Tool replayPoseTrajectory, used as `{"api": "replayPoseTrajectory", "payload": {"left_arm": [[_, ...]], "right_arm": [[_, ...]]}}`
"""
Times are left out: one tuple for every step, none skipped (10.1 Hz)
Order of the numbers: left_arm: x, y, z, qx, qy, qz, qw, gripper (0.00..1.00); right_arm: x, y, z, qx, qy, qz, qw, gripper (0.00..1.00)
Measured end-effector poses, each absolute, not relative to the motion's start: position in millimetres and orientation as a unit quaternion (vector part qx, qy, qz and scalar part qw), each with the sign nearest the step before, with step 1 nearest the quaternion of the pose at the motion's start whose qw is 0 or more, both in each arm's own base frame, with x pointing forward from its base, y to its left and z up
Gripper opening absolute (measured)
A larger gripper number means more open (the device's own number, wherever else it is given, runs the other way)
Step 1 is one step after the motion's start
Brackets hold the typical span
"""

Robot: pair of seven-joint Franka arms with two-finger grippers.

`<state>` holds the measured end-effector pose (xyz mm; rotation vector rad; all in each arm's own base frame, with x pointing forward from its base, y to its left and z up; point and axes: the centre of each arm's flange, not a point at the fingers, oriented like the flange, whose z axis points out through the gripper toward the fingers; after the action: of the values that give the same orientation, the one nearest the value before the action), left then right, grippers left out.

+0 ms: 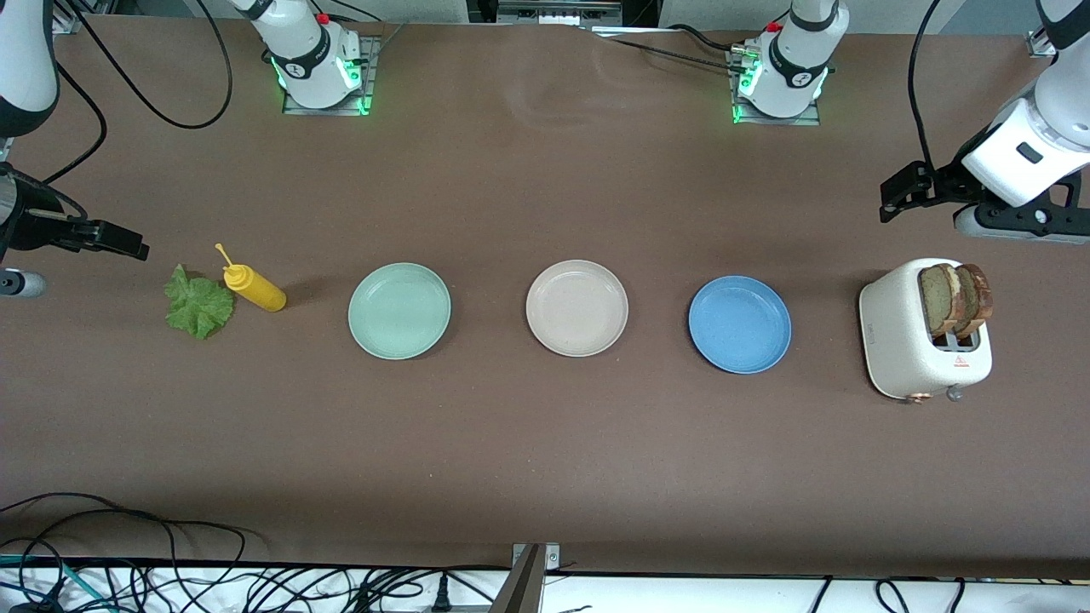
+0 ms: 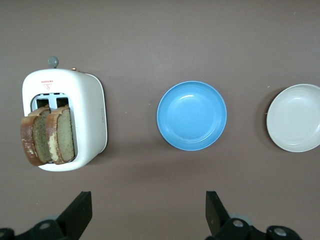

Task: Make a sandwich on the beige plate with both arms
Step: 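Move the left gripper over the white toaster's toast slices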

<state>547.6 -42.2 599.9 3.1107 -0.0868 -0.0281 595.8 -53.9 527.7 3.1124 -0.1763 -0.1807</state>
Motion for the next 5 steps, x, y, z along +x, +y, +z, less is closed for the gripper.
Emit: {"api": "replayPoseTrajectory", "payload": {"left_arm": [[546.0, -40.9, 610.7, 0.999, -0.025, -0.001, 0.021, 1.00], [543.6, -40.2, 615.1, 0.999, -0.025, -0.003, 0.021, 1.00], [542.1, -41.7, 614.4, 0.999, -0.027, -0.009, 0.020, 1.00], [542.1, -44.5, 612.1, 0.999, -0.029, -0.014, 0.020, 1.00], [543.6, -43.8, 607.6, 0.999, -0.029, -0.019, 0.021, 1.00]], "right_arm": [[595.8, -53.9, 527.7, 0.997, -0.056, -0.058, 0.009, 1.00], [595.8, -53.9, 527.7, 0.997, -0.057, -0.058, 0.009, 1.00], [595.8, -53.9, 527.7, 0.997, -0.057, -0.058, 0.010, 1.00], [595.8, -53.9, 527.7, 0.997, -0.057, -0.058, 0.009, 1.00], [595.8, -53.9, 527.7, 0.997, -0.056, -0.058, 0.009, 1.00]]}}
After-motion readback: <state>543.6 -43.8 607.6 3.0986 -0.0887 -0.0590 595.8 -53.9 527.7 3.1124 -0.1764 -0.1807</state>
